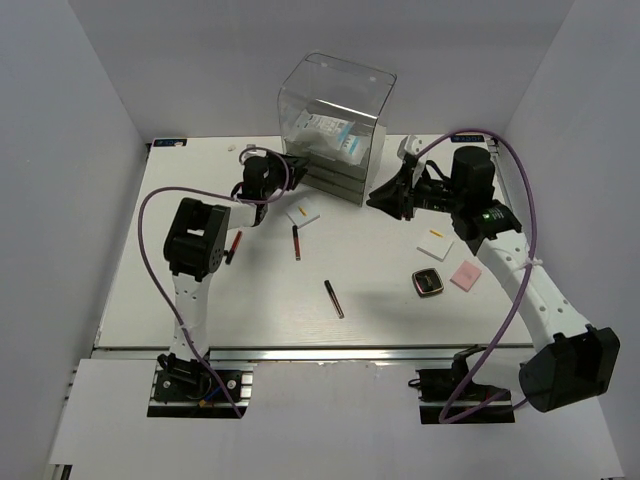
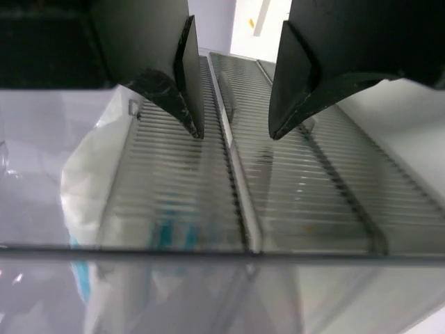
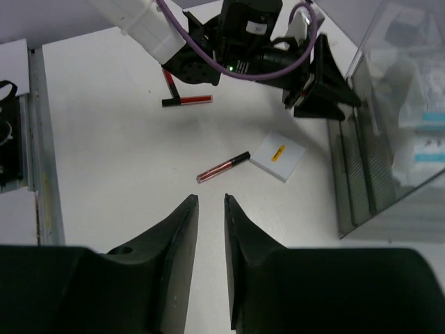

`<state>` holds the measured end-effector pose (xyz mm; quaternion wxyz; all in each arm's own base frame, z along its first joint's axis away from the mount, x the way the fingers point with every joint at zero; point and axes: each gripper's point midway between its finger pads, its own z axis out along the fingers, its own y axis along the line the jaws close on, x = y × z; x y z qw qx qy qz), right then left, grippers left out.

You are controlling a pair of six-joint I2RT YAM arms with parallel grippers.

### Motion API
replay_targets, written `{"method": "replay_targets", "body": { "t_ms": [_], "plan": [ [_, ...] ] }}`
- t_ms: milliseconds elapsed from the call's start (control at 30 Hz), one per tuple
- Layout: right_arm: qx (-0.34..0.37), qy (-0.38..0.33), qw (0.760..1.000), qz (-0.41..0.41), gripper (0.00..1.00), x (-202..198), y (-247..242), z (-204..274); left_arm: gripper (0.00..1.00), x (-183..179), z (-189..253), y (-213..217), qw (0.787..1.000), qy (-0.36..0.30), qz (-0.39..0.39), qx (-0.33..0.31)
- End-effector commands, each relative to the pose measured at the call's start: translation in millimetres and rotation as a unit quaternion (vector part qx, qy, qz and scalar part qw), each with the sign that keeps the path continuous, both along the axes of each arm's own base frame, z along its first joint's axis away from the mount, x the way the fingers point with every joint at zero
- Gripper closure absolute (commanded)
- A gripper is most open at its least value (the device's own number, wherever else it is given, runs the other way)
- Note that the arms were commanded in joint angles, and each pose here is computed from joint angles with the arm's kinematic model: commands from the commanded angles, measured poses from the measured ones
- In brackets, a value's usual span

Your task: Organize the makeup

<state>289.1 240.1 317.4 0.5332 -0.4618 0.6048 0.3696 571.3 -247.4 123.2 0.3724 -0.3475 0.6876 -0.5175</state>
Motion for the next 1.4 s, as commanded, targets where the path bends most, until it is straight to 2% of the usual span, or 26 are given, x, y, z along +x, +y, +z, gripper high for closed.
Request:
{"method": "replay_targets", "body": {
  "t_ms": [0,167,533,833,933,967,1000,1200,1267,1333,1367],
  "plan": [
    [0.028,0.027,0.999,-0.015,0.74,7,-10,2,0.49,14,63,-24,0.996,-0.077,-0.023,-0.05],
    [0.034,0.034,0.998,-0.034,0.74,17,-18,0,0.52,20,54,-33,0.996,-0.068,-0.02,-0.053],
    [0.036,0.056,0.997,-0.047,0.72,32,-25,-10,0.55,-4,42,-41,0.997,-0.05,-0.029,-0.058],
    [0.035,0.072,0.996,-0.05,0.7,32,-25,-19,0.58,3,29,-55,0.997,-0.041,-0.035,-0.049],
    [0.037,0.072,0.995,-0.051,0.7,31,-25,-20,0.64,5,28,-56,0.998,-0.04,-0.034,-0.047],
    [0.039,0.068,0.996,-0.052,0.7,33,-25,-18,0.68,6,27,-56,0.998,-0.038,-0.034,-0.046],
    [0.039,0.068,0.996,-0.052,0.7,32,-25,-19,0.76,5,26,-56,0.998,-0.039,-0.034,-0.046],
    [0.029,0.069,0.996,-0.057,0.66,32,-27,-28,0.96,-16,23,-47,0.998,-0.037,-0.032,-0.044],
    [0.02,0.086,0.994,-0.066,0.61,31,-30,-39,0.98,-25,38,-43,0.997,-0.051,-0.032,-0.043],
    [0.008,0.098,0.992,-0.079,0.56,34,-33,-50,0.99,-38,31,-39,0.998,-0.045,-0.036,-0.035],
    [0.004,0.107,0.991,-0.085,0.51,35,-34,-55,0.99,-43,46,-37,0.997,-0.059,-0.036,-0.036]
  ]
}}
